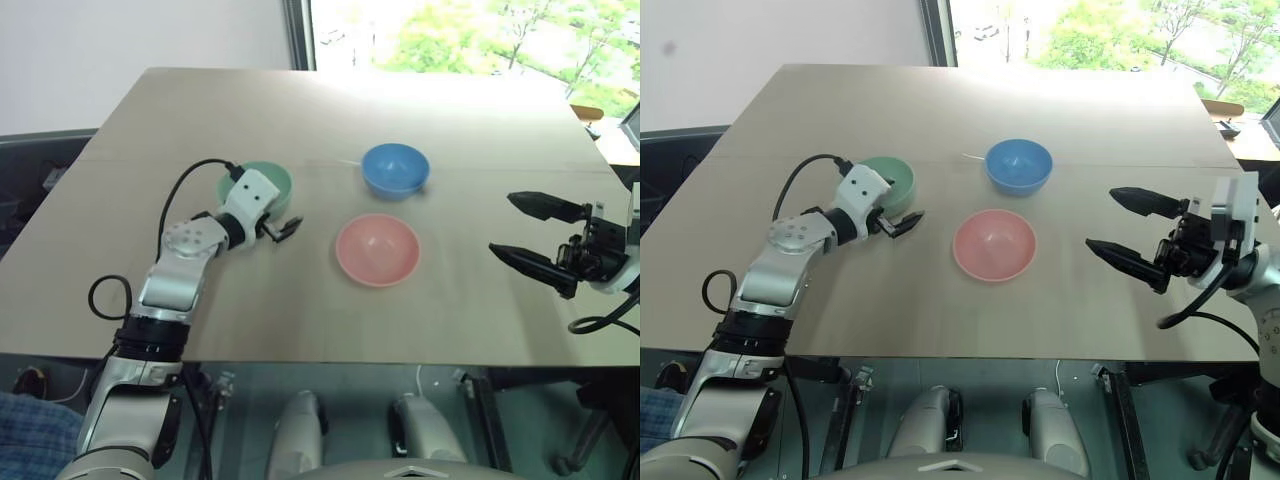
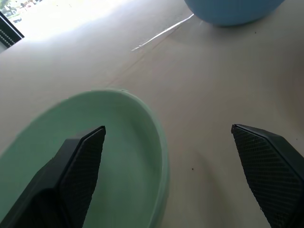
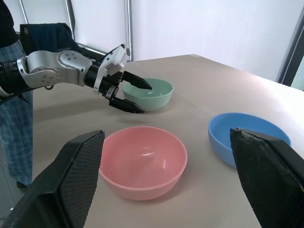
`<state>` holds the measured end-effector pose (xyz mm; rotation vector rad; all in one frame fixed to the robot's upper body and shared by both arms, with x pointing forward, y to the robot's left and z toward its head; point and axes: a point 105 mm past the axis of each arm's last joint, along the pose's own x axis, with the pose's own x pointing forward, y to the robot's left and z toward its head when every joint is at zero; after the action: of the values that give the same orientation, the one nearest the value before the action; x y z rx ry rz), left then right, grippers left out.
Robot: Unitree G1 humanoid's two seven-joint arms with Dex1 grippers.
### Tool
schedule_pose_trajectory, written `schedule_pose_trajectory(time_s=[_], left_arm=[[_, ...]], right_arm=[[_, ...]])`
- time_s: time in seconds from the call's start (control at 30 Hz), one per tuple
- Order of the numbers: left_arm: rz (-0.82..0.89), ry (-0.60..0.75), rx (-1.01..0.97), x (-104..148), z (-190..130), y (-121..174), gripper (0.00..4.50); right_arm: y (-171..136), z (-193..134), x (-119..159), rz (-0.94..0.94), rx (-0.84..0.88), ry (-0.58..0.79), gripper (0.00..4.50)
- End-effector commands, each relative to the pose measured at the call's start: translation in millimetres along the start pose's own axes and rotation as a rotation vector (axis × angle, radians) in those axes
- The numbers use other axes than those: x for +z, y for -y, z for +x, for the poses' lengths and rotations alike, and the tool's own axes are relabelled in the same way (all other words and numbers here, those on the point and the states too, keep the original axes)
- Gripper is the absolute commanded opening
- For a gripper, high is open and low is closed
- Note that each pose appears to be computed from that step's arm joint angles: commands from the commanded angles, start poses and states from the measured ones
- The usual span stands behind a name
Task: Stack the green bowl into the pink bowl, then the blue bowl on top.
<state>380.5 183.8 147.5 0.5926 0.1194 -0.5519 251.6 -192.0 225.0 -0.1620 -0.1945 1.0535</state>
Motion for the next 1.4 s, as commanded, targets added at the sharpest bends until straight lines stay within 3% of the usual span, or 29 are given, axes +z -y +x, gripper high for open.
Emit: schedule_pose_trajectory(time_s=[0.03, 0.23, 0.63, 0.67, 0.73, 0.83, 0.9, 1.0, 1.23, 1.4], left_arm=[[0.062, -0.033, 0.031, 1.7, 0.8, -12.6, 4.50], [0.149, -0.114, 0.054, -7.8, 8.9, -22.4, 4.50], [0.126, -0.140, -0.002, -13.9, 12.0, -14.5, 4.50], [0.122, -0.139, -0.006, -13.9, 11.9, -13.8, 3.98], [0.119, -0.138, -0.011, -13.8, 11.8, -13.1, 3.46], [0.120, -0.138, -0.011, -14.0, 11.5, -13.5, 2.12], [0.120, -0.138, -0.010, -14.3, 11.4, -13.9, 1.57], [0.120, -0.137, -0.009, -14.1, 11.5, -14.2, 0.15], [0.104, -0.075, -0.017, 5.9, 20.0, -17.2, 0.05], [0.206, 0.126, -0.095, 60.9, 32.5, -3.2, 0.05]], right_arm=[[-3.9, 1.6, 14.4, -0.075, 0.014, 0.032, 4.44], [-4.3, 4.0, 16.7, -0.096, 0.010, 0.052, 4.44], [-7.8, 2.7, 15.2, -0.108, 0.016, 0.045, 4.44], [-8.8, 2.6, 13.8, -0.106, 0.019, 0.040, 4.50], [-9.8, 2.4, 12.3, -0.103, 0.021, 0.036, 4.50], [-9.2, 2.8, 11.8, -0.099, 0.017, 0.036, 4.50], [-9.1, 3.0, 10.7, -0.100, 0.019, 0.032, 4.50], [-9.4, 3.6, 10.5, -0.097, 0.020, 0.034, 4.50], [-9.2, 3.8, 6.8, -0.093, 0.024, 0.030, 4.50], [-9.5, 5.6, 5.2, -0.088, 0.031, 0.030, 4.50]])
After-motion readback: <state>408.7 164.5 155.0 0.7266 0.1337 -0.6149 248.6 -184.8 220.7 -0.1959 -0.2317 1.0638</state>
